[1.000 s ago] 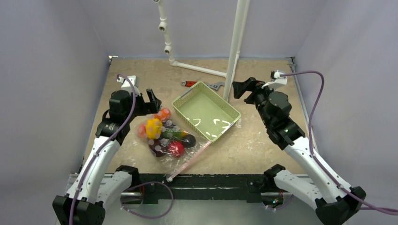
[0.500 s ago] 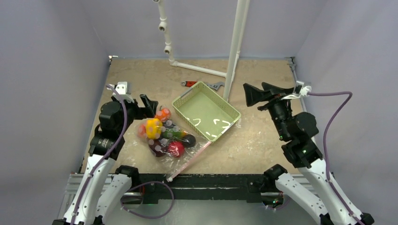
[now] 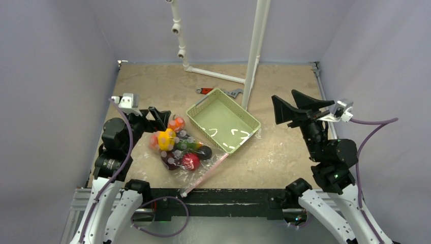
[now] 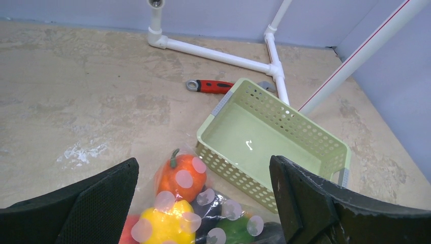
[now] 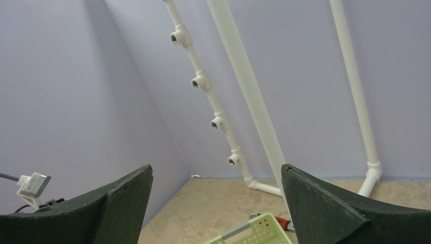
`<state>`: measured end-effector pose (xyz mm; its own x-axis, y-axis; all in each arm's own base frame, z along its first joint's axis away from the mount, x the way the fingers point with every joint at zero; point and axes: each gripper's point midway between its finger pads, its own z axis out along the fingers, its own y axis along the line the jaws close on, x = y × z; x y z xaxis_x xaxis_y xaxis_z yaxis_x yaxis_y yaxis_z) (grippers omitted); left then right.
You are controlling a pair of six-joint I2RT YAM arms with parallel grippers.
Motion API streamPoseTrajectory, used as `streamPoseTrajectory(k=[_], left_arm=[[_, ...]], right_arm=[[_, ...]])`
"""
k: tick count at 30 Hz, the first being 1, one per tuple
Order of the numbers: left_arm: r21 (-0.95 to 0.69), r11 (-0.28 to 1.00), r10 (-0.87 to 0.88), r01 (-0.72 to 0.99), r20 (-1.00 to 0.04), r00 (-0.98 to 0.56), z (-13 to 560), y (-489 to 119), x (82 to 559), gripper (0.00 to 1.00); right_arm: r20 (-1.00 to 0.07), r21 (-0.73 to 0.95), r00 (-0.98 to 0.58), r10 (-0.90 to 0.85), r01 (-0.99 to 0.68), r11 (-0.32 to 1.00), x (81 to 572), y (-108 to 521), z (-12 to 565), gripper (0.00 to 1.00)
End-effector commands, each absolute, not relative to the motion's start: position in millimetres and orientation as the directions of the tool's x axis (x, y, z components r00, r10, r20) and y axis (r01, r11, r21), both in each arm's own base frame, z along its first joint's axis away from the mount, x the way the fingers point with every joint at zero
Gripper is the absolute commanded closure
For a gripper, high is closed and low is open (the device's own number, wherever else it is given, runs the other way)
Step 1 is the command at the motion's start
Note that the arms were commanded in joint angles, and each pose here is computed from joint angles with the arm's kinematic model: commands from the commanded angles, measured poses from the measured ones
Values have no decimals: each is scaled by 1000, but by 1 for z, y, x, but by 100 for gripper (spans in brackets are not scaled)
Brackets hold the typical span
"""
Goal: Place the food in the zip-top bag and seal the zipper
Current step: Reset both arms
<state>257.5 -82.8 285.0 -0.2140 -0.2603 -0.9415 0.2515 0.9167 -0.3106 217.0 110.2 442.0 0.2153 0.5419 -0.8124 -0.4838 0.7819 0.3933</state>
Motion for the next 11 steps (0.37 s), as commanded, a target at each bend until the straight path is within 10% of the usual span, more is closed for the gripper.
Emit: streamPoseTrajectory(k=[1,11], left_arm=[[-292,924,-256,245,-952,-168,294,-78,260,1],[-294,926,-258,237,-951,-172,293,-78,262,1]], right_arm=[[-815,347,242,527,-524,778,214,116,449,1],[-809,334,257,529,-539,773,207,115,453,1]])
